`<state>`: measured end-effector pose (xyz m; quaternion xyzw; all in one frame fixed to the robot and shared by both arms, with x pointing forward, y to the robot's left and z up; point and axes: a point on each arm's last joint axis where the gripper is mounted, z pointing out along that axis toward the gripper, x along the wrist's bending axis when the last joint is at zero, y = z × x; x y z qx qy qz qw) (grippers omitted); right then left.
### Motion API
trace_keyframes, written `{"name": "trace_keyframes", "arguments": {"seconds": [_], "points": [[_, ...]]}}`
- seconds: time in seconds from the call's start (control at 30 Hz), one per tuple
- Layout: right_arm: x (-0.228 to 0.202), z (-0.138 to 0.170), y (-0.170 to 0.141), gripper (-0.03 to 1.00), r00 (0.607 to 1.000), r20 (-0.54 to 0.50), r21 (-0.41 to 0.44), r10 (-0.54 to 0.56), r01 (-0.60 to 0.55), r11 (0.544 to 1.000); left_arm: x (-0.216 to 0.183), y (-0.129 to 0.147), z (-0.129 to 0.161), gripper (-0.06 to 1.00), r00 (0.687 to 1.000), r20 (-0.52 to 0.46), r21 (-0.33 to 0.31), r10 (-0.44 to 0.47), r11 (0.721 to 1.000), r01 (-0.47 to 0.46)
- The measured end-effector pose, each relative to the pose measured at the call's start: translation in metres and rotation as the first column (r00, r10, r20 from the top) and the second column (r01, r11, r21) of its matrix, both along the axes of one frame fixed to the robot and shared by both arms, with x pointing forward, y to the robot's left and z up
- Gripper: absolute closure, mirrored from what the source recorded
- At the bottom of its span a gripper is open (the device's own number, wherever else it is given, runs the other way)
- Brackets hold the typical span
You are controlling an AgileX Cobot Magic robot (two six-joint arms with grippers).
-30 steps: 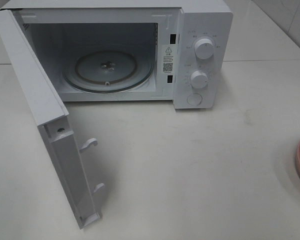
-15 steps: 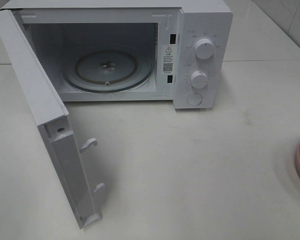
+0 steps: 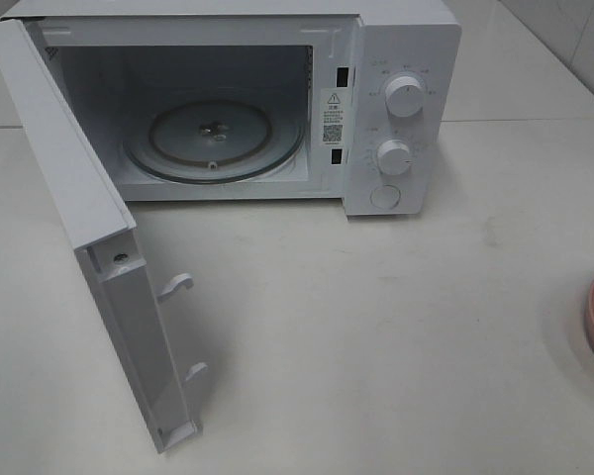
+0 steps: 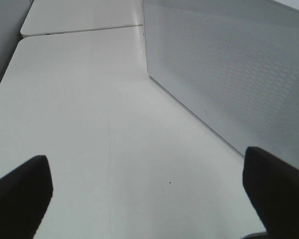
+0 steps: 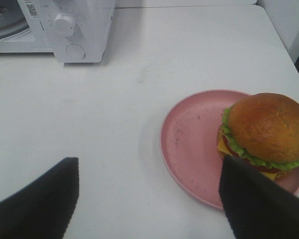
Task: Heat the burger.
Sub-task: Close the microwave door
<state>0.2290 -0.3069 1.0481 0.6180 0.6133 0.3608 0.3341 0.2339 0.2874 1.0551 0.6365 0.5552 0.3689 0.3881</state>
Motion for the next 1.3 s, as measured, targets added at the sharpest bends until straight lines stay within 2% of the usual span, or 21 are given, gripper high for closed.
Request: {"name": "trace_keyframes", "arguments": {"seconds": [1.3], "points": [[0.0000,0.0000,0.0000,0.22,1.000,0.000,-0.001,0.001,-0.001,1.000,0.0000,0.0000,0.0000,-0.03,1.000,0.000,0.000,0.000,1.000,0.000]]}}
